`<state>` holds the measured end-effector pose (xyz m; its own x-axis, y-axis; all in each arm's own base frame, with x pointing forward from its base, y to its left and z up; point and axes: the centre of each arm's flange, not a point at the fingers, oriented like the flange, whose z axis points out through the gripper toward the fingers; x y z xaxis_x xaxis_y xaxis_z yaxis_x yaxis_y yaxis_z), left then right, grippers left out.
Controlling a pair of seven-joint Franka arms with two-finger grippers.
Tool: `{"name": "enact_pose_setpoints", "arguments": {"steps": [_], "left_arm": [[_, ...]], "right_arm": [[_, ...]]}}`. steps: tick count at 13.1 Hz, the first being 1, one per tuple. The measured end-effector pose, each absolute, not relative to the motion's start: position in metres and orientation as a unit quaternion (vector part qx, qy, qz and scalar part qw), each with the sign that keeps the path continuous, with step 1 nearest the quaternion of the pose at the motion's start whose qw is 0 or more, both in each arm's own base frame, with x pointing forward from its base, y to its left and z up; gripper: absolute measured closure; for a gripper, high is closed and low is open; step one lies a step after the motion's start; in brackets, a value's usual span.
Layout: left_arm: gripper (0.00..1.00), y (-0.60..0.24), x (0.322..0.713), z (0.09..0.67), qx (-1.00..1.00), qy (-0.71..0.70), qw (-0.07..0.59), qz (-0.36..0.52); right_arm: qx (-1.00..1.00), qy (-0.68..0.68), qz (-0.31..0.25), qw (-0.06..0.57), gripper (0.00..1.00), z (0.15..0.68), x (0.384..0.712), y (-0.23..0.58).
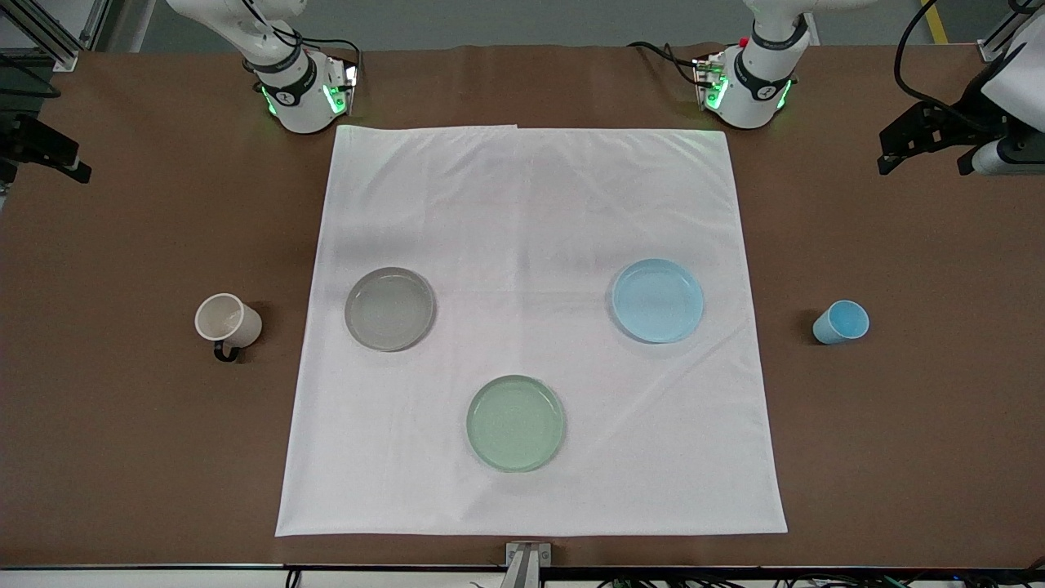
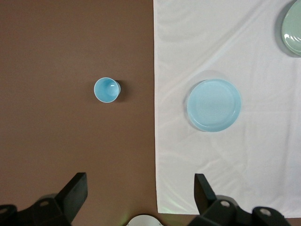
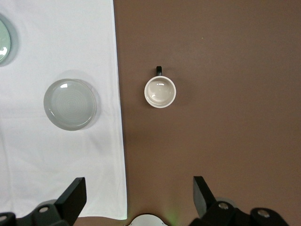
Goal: Place blue cup in blue plate and white mug in gray plate
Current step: 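Reach the left gripper to the blue cup while the right gripper reaches the mug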
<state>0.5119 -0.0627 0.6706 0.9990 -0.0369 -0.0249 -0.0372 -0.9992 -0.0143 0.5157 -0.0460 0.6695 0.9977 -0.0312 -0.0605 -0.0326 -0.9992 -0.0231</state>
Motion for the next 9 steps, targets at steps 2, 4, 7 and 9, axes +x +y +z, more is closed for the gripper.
{"name": "enact_pose_setpoints", "arguments": {"steps": [2,4,7,9], "left_arm": [[0.0,-0.062,0.512,0.671,-1.0,0.018,0.007,0.012],[0.0,-0.059,0.513,0.67,-1.0,0.016,0.011,0.012],[0.0,-0.048,0.523,0.657,-0.999,0.008,0.039,0.022],[0.0,-0.032,0.542,0.629,-0.999,-0.005,0.044,0.027]], "right_arm": [[-0.999,0.015,0.03,0.012,0.0,0.669,0.516,-0.046],[-0.999,0.009,0.03,0.012,0.0,0.669,0.516,-0.046],[-0.999,0.006,0.03,0.012,0.0,0.669,0.516,-0.046],[-0.999,0.005,0.03,0.012,0.0,0.67,0.516,-0.046]]}}
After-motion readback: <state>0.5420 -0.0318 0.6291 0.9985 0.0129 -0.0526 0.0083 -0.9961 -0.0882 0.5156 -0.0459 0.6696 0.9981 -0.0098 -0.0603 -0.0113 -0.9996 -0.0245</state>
